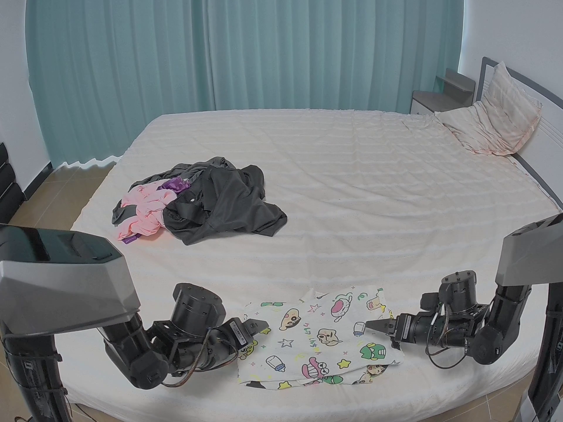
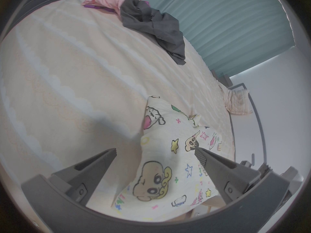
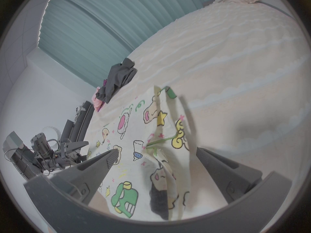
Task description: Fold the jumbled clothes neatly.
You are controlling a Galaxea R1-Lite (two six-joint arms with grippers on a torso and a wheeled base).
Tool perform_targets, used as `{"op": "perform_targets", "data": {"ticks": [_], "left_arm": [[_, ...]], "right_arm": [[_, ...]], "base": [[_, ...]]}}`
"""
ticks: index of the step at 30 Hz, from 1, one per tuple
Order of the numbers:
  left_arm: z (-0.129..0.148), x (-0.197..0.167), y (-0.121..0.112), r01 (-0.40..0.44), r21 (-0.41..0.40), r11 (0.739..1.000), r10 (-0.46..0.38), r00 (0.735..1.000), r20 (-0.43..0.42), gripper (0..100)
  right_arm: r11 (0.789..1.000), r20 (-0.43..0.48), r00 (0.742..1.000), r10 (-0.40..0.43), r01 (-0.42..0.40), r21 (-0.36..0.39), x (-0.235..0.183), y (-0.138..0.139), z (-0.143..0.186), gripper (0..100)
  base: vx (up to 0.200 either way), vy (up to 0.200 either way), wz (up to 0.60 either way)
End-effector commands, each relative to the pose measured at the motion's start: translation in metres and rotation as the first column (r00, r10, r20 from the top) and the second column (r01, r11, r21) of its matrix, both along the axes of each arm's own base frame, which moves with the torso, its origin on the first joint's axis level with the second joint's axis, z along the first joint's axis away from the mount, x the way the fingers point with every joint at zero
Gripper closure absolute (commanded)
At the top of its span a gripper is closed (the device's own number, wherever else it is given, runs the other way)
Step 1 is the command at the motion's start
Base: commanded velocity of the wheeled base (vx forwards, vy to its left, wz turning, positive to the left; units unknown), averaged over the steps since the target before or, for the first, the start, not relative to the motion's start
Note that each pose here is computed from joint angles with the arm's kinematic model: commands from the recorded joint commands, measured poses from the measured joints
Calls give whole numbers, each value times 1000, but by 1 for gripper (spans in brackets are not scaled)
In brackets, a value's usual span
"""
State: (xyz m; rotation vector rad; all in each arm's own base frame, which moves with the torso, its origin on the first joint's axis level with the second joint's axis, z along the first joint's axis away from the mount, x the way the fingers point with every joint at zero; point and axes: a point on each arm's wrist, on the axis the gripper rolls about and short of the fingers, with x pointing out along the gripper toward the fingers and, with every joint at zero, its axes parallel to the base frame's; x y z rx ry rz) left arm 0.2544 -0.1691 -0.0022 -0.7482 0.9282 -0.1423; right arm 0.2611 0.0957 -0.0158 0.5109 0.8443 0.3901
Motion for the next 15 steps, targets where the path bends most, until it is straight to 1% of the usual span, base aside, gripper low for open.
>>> {"op": "perform_targets", "data": {"ticks": [1, 2, 4, 5, 7, 8, 10, 15], "left_arm": [[17, -8, 23, -55, -89, 994, 55, 998, -3, 0], [24, -10, 27, -74, -138, 988, 75, 997, 0, 0], [31, -12, 32, -83, -183, 980, 86, 996, 5, 0], [35, -15, 38, -88, -204, 975, 91, 996, 6, 0], [36, -18, 41, -86, -208, 974, 89, 996, 2, 0], [36, -18, 41, -88, -207, 974, 90, 996, 0, 0], [34, -20, 45, -91, -207, 974, 91, 996, -11, 0], [33, -19, 48, -103, -205, 973, 102, 995, -16, 0]], "right_arm": [[998, 64, 996, -59, 58, 10, -14, -12, 29, 0], [997, 67, 995, -73, 72, 10, -19, -14, 34, 0], [997, 47, 996, -77, 76, 20, -26, -13, 35, 0], [997, 7, 997, -76, 76, 33, -35, -10, 33, 0], [997, -29, 997, -67, 68, 43, -40, -5, 30, 0], [997, -33, 997, -66, 67, 42, -41, -5, 29, 0], [997, -80, 995, -57, 60, 41, -45, 0, 22, 0], [999, -95, 995, -23, 26, 37, -49, 8, 19, 0]], "base": [[0, 0, 0], [0, 0, 0], [0, 0, 0], [0, 0, 0], [0, 0, 0], [0, 0, 0], [0, 0, 0], [0, 0, 0]]}}
